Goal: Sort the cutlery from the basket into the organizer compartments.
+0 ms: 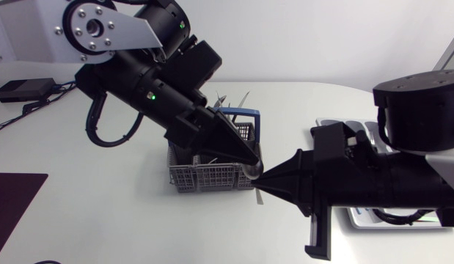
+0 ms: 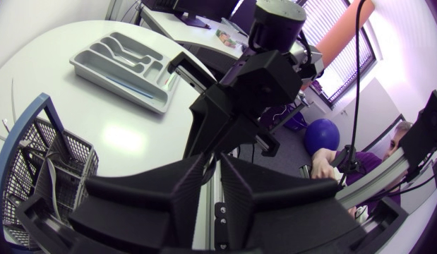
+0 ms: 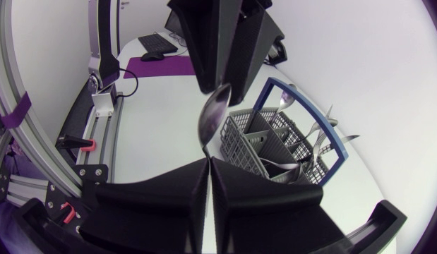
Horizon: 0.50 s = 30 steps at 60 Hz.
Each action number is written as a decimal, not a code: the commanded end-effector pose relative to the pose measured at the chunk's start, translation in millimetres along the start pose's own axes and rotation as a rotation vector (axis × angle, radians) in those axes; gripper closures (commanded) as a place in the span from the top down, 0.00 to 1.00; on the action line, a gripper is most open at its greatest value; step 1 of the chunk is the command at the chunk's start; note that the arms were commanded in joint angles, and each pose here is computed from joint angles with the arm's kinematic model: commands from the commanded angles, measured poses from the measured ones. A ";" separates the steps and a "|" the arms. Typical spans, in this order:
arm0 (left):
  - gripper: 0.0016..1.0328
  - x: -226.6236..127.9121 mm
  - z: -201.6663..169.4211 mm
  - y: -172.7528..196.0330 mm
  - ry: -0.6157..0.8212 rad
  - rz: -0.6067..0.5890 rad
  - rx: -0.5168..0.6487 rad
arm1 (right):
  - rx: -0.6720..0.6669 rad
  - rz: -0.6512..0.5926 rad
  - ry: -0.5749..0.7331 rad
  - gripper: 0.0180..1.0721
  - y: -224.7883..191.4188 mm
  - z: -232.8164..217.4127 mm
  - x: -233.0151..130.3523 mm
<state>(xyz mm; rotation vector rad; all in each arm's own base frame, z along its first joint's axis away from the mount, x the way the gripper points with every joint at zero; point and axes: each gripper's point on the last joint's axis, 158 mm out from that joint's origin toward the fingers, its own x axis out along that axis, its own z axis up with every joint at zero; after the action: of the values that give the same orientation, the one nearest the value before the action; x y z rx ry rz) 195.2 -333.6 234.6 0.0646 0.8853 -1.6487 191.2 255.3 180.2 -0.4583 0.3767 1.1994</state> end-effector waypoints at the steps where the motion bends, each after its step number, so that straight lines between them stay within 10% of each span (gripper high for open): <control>1: 0.57 -12.3 17.7 7.6 -0.049 0.022 -0.008 | 0.052 0.005 0.038 0.05 4.7 -17.5 1.1; 13: 0.74 -57.7 46.7 34.9 -0.199 0.162 -0.015 | 0.052 -0.071 0.064 0.05 -10.9 -33.5 -20.7; 30: 0.75 -60.7 8.3 112.4 -0.078 0.481 -0.042 | 0.069 -0.231 0.156 0.05 -50.2 -90.4 -61.6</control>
<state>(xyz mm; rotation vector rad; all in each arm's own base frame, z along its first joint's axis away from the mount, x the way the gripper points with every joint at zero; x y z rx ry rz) 311.1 -290.7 235.3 0.1278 0.7355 -1.2154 215.4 160.4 156.9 -0.4883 0.4635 0.9490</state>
